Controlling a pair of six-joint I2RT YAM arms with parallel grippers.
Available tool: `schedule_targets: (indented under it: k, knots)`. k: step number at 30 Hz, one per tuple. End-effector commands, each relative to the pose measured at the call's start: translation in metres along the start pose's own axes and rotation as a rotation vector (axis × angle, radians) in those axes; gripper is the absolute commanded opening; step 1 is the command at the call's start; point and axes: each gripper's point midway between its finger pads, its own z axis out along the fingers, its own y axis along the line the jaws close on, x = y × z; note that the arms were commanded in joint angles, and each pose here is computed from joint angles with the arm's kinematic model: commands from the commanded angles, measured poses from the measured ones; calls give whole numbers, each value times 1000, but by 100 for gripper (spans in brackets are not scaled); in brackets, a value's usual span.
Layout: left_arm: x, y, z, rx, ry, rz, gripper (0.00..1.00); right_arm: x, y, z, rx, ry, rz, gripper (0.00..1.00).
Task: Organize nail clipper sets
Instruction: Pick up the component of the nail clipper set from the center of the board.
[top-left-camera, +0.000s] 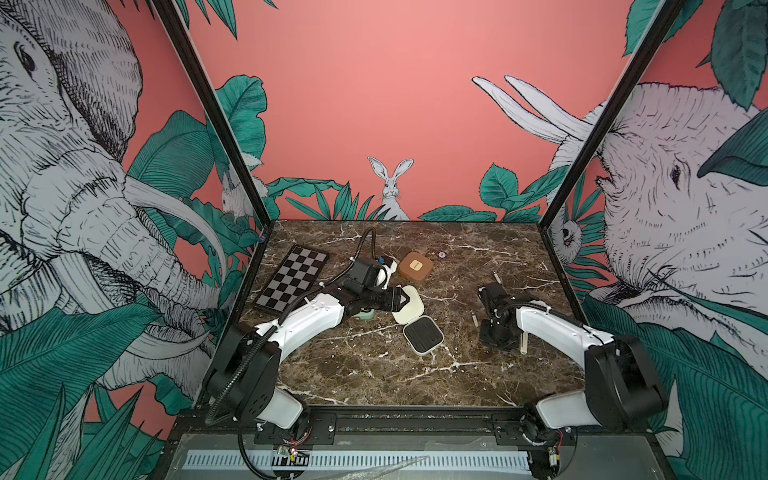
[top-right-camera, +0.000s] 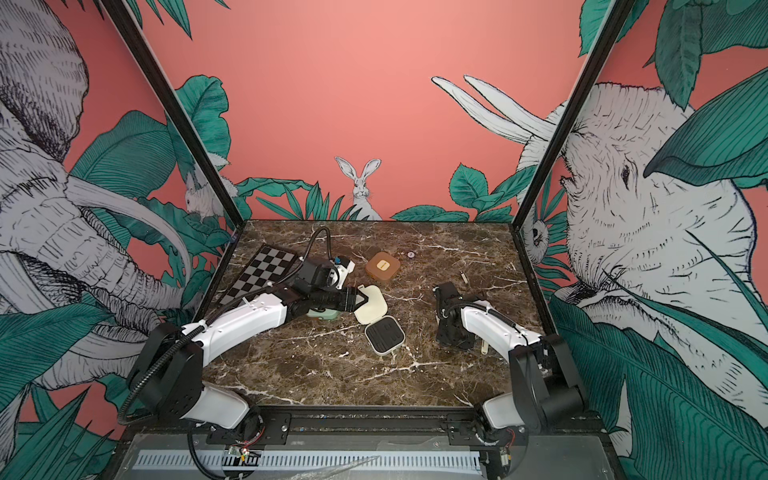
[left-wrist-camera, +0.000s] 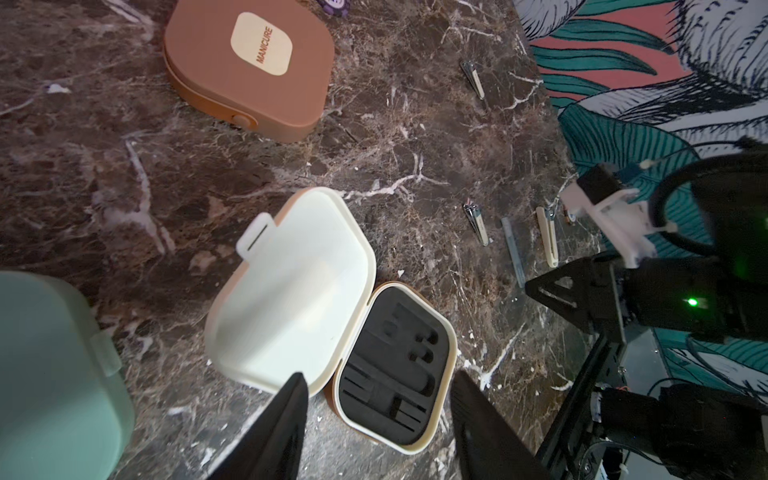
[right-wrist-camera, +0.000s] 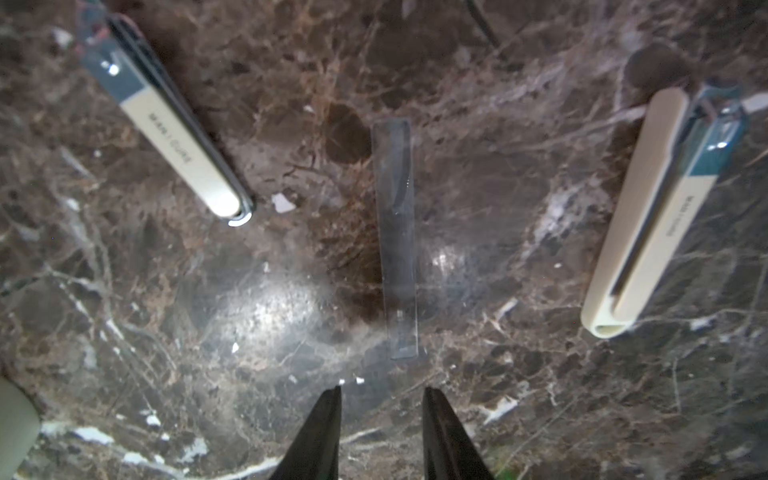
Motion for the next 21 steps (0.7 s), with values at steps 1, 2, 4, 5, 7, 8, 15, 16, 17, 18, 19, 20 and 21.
schedule_targets:
  k: [1,2,4,5,7,8,15,16,17,18,19,20,21]
  knots:
    - [-14,-12,-3,35,-37,6,58,-9,6,4,-40,-2,12,32]
    - [-14,-12,-3,34,-37,4,57,-10,6,6,-44,1,16,32]
    - [-14,-11,-2,30,-36,2,57,-12,5,8,-49,7,23,32]
    - [-15,-11,-2,29,-36,2,57,-12,4,9,-49,9,24,32]
    - [-15,-11,-2,28,-35,0,57,-12,0,11,-44,13,29,32]
    - [-15,-10,-1,28,-35,-1,57,-11,-2,12,-42,17,31,32]
    - [-13,-10,1,30,-30,-13,57,-10,-13,13,-38,18,50,37]
    - [-12,-10,1,32,-30,-13,57,-9,-14,14,-36,22,49,38]
    - [-13,-10,1,33,-32,-15,57,-9,-15,16,-37,26,47,38]
    - [-13,-10,1,33,-35,-18,57,-9,-14,17,-42,29,47,38]
    - [-12,-9,2,33,-33,-21,58,-9,-14,19,-42,34,46,37]
    - [-11,-10,1,34,-32,-23,57,-9,-14,21,-43,40,45,37]
    - [-11,-10,1,35,-33,-23,57,-9,-14,23,-47,45,45,36]
